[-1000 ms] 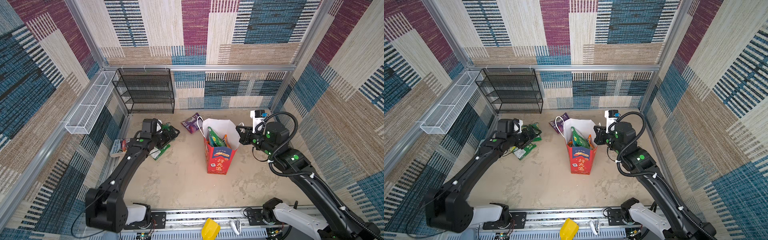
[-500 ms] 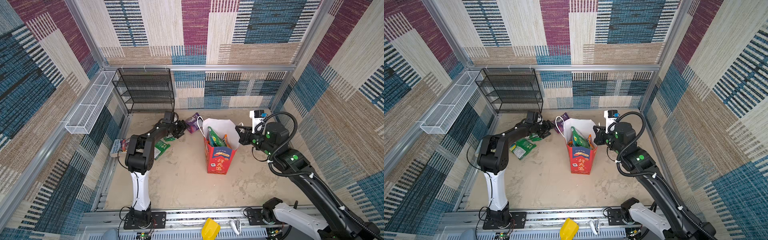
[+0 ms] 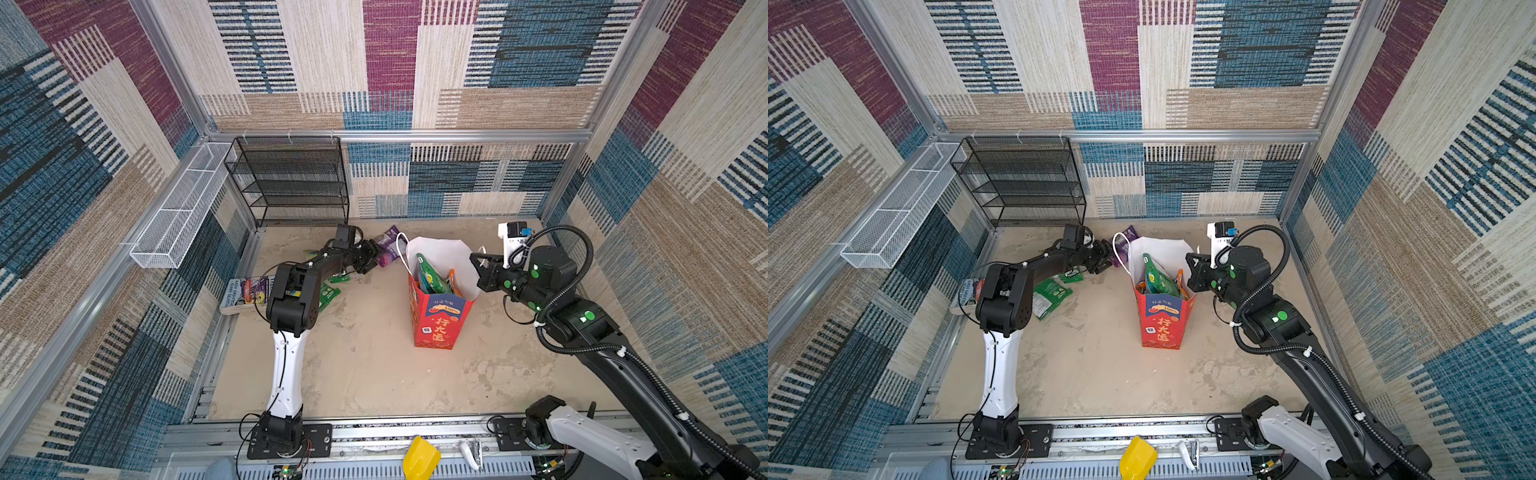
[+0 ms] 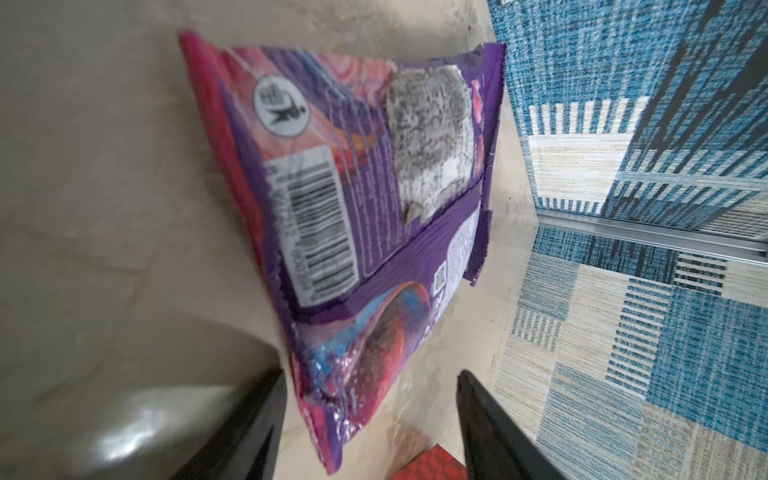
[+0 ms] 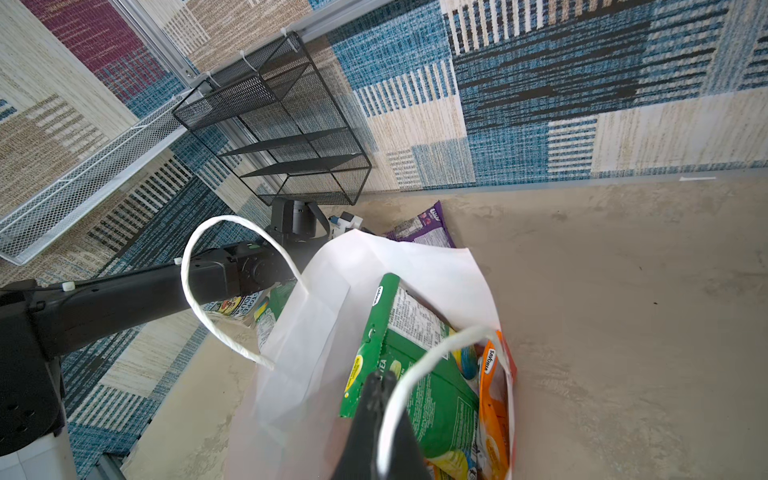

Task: Place the snacks into the paper bag
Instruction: 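Release the bag handle and move the left gripper to the purple packet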

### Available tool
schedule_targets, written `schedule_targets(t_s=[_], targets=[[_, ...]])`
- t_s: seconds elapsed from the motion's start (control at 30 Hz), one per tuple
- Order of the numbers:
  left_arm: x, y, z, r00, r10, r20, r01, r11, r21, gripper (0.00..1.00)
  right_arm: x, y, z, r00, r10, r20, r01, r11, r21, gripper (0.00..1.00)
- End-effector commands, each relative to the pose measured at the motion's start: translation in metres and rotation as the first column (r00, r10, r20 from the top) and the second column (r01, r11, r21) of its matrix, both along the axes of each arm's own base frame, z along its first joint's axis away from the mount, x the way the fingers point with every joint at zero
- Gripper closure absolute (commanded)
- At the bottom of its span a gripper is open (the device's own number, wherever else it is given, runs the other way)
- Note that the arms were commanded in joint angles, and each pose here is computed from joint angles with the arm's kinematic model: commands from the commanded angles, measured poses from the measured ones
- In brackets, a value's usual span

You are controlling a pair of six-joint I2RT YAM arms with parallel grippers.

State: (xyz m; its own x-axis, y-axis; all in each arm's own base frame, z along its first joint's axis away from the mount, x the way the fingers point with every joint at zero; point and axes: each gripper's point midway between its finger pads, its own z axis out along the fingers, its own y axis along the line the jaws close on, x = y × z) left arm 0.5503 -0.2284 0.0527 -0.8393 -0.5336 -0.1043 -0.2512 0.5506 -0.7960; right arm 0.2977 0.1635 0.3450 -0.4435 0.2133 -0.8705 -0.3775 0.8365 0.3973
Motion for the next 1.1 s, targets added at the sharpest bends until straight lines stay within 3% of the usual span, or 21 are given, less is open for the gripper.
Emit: schedule_targets(t_s=[0.0, 0.17, 0.53, 0.7, 0.87, 1.07], targets=[[-0.005, 0.002, -0.017, 0.999, 0.022, -0.049, -0.021, 1.0, 0.011, 0.35, 0.002, 0.003, 0.009, 0.999, 0.012, 0.039, -0.013, 1.0, 0.012, 0.99], [-0.005, 0.004, -0.023, 0.998, 0.036, -0.057, -0.035, 0.999, 0.014, 0.44, 0.002, 0.004, 0.008, 0.999, 0.014, 0.036, -0.015, 1.0, 0.011, 0.99], [-0.005, 0.005, -0.039, 0.993, 0.069, -0.101, -0.07, 0.998, -0.006, 0.83, 0.001, 0.003, 0.007, 0.999, 0.015, 0.036, -0.015, 1.0, 0.008, 0.99], [-0.002, 0.006, -0.016, 0.996, 0.071, -0.051, -0.074, 0.995, -0.069, 1.0, 0.0, 0.003, 0.007, 0.999, 0.016, 0.036, -0.016, 1.0, 0.009, 0.99], [-0.005, 0.013, 0.031, 0.997, 0.067, 0.031, -0.064, 0.993, -0.104, 1.0, -0.001, 0.003, 0.008, 0.999, 0.016, 0.041, -0.016, 1.0, 0.01, 0.99], [-0.031, 0.021, 0.089, 0.991, 0.051, 0.121, -0.039, 0.994, -0.098, 1.0, -0.001, 0.002, 0.011, 0.998, 0.017, 0.059, -0.017, 1.0, 0.007, 0.99]])
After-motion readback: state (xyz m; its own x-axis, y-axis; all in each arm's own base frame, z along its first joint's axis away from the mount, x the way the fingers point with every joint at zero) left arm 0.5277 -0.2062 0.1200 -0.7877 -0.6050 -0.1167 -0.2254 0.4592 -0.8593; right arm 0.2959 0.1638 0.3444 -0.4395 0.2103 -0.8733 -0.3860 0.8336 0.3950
